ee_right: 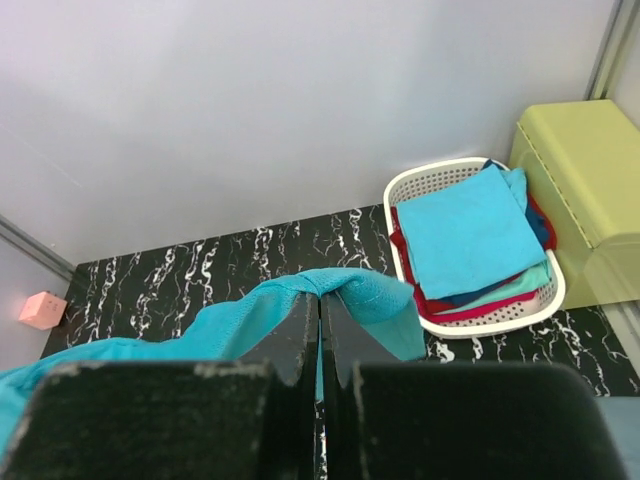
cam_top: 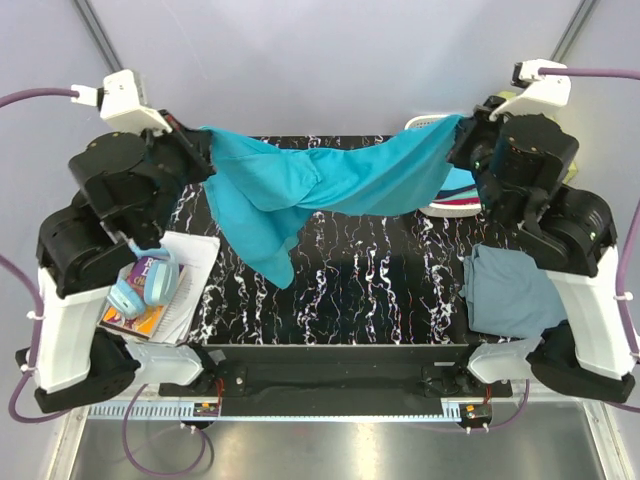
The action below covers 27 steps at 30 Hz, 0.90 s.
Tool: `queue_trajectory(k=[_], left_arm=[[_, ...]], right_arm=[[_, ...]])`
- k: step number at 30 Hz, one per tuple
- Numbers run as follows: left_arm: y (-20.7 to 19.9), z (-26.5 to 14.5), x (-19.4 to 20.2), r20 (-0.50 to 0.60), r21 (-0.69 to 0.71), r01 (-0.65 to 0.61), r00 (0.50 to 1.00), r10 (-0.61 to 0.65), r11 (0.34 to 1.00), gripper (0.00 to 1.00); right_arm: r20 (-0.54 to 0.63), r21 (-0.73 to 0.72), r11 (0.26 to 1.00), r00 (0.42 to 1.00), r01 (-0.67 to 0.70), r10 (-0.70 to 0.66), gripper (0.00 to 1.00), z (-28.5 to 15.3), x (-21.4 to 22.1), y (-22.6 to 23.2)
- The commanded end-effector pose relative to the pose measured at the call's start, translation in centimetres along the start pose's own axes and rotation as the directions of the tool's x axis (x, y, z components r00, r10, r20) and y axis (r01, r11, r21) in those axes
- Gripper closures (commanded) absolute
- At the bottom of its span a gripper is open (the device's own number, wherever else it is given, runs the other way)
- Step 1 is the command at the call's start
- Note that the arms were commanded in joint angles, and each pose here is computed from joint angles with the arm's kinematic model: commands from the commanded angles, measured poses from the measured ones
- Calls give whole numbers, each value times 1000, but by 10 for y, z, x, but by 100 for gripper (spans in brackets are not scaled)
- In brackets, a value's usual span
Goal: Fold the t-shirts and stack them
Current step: Flatten out the tshirt
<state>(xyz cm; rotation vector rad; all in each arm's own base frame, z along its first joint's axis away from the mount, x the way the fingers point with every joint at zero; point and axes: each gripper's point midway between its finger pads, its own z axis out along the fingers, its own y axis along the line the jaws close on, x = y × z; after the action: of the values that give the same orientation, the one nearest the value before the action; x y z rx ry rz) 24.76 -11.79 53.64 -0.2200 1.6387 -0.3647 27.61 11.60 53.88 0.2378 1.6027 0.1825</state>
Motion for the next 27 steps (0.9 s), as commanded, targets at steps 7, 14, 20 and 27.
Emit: queue_trajectory(k=[7,14,20,27], left_arm=[[0,53,78,-269,-56,-109,959,90,992,100],[2,65,69,-259,-65,-36,966,18,997,100],[4,17,34,-128,-72,-27,992,17,997,100],[9,-19,67,-219,-28,37,975,-42,999,100]], right_arm=[[-174,14,997,982,73,-69,100,37,61,5],[-189,21,999,982,24,-20,100,37,61,-5],[-107,38,999,994,-3,7,100,6,32,-31],[-179,20,999,983,-27,30,100,-16,51,-42]])
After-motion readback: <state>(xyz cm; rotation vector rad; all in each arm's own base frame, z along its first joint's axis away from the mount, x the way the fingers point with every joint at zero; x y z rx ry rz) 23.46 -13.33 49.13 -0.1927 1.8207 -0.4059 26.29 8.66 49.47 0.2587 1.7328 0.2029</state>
